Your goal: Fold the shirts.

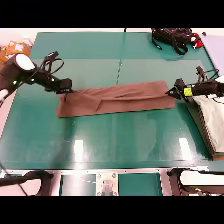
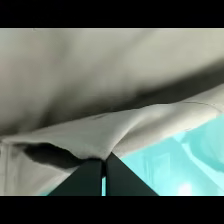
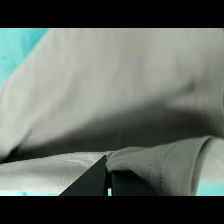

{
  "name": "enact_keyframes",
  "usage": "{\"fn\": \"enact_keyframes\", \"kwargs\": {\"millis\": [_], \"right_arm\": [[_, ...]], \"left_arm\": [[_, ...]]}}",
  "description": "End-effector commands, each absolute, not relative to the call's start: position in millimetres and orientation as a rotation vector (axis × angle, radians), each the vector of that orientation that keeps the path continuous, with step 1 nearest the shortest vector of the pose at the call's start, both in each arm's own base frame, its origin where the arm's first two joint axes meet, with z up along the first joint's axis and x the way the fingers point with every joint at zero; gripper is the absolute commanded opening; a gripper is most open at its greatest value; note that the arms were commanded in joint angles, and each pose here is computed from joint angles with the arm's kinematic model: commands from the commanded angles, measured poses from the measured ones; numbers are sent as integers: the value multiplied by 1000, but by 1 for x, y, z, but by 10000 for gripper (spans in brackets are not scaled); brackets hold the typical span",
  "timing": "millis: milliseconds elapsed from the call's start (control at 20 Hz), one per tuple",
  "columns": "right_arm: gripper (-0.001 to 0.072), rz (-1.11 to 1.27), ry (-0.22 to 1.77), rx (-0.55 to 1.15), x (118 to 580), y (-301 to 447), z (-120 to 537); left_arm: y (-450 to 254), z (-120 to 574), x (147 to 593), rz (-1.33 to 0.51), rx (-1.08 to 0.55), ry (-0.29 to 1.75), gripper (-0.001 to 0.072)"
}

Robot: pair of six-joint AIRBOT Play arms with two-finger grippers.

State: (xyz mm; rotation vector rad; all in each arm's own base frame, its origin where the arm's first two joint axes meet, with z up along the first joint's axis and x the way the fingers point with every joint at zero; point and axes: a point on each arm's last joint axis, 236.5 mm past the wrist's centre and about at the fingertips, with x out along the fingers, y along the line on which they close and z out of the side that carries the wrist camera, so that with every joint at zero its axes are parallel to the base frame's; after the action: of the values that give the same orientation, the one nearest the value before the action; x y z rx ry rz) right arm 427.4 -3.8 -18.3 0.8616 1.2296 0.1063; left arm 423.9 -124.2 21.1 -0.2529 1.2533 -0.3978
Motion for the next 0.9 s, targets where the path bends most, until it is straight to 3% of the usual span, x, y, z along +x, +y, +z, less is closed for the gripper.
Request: {"fn": "enact_keyframes", "kwargs": {"millis": [0, 150, 250, 300, 350, 400, 450, 600, 850], "right_arm": [[16, 110, 1229, 860, 465, -6, -35], [17, 97, 1214, 862, 488, -11, -52], [96, 80, 1191, 874, 502, -15, -64], [96, 77, 1190, 876, 505, -16, -67], [177, 74, 1185, 877, 507, -20, -66], [354, 75, 1180, 877, 508, -25, -62], [471, 86, 1179, 862, 508, -32, -55], [550, 113, 1190, 818, 498, -64, -35], [556, 141, 1285, 846, 474, -76, -53]], "left_arm": [[-127, 2, 459, -400, -259, 1258, 23], [-129, -19, 455, -403, -267, 1320, 24], [-129, -26, 456, -400, -270, 1330, 27], [-129, -26, 456, -401, -271, 1333, 194], [-133, -24, 449, -419, -284, 1357, 471], [-136, -24, 433, -447, -286, 1421, 572], [-137, -22, 412, -480, -277, 1505, 573], [-135, -12, 360, -554, -252, 1713, 572], [-145, -11, 386, -525, -318, 1609, 573]]}}
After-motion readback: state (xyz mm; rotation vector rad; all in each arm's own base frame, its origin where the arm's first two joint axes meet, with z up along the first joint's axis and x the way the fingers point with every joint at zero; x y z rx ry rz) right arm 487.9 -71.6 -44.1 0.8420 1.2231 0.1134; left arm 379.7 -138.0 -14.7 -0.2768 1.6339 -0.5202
